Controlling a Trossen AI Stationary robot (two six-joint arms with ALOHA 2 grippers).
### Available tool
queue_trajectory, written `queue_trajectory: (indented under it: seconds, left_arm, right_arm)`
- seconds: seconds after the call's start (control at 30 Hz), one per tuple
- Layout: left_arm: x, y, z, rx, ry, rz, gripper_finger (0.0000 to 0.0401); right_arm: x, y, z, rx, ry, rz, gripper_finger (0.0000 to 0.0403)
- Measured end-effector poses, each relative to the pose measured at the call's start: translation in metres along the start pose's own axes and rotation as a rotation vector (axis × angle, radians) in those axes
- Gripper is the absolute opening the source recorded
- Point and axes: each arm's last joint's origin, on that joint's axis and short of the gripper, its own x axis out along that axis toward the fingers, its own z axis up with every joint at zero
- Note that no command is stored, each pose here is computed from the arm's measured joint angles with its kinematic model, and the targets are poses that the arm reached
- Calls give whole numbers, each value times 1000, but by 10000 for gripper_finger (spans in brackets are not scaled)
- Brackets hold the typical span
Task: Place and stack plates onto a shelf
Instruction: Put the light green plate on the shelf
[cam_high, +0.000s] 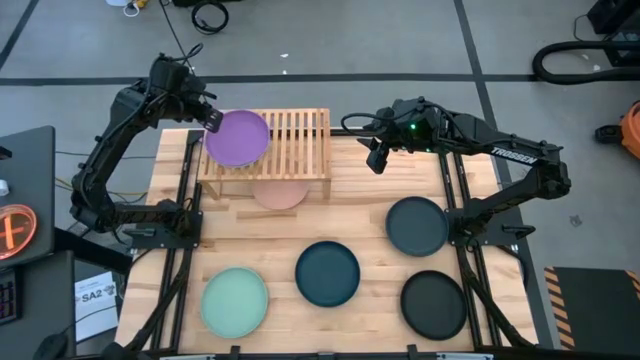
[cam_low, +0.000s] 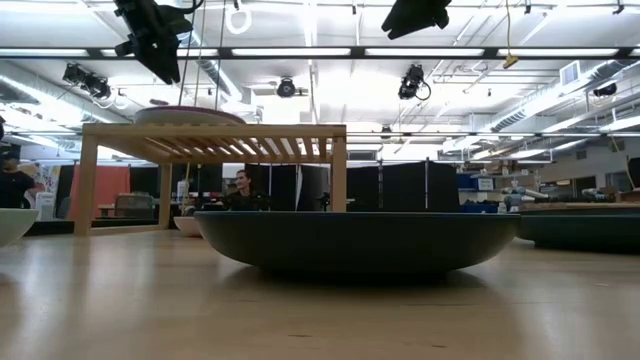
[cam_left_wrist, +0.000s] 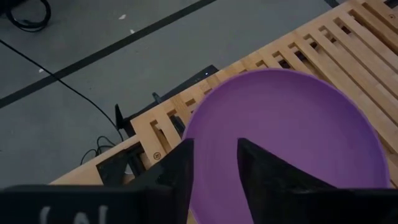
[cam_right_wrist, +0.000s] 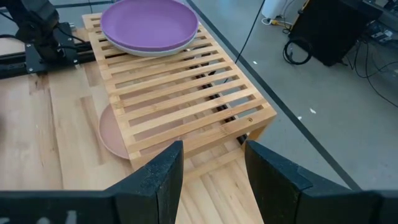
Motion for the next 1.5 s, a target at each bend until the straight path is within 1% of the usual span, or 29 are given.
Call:
queue_trajectory:
  seconds: [0.2, 0.4, 0.57, 0.63, 0.73, 0.87, 0.97, 1.17, 1.33, 1.5]
  left_arm:
    - [0, 0, 0, 0, 1, 0, 153]
    - [0, -4, 0, 12, 0, -11, 151]
    - [0, -12, 0, 42, -2, -46, 151]
    - [-1, -18, 0, 61, -5, -93, 151]
    - [-2, -30, 0, 99, -8, -200, 151]
    - [-7, -53, -4, 173, 12, -361, 151]
    - [-12, -73, -9, 249, 35, -461, 151]
    - [-28, -116, -24, 365, 72, -610, 151]
    - [-47, -147, -42, 458, 104, -726, 151]
    - [-66, -173, -65, 527, 128, -769, 151]
  right_arm:
    - [0, 0, 0, 0, 0, -1, 177]
    - [0, 0, 0, 0, 0, 0, 177]
    - [0, 0, 0, 0, 0, -1, 177]
    - [0, 0, 0, 0, 0, 0, 177]
    - [0, 0, 0, 0, 0, 0, 177]
    - [0, 0, 0, 0, 1, 0, 177]
    - [0, 0, 0, 0, 0, 0, 177]
    - [0, 0, 0, 10, 1, 3, 177]
    - [0, 2, 0, 9, 2, 62, 177]
    - [-1, 8, 0, 2, 3, 141, 177]
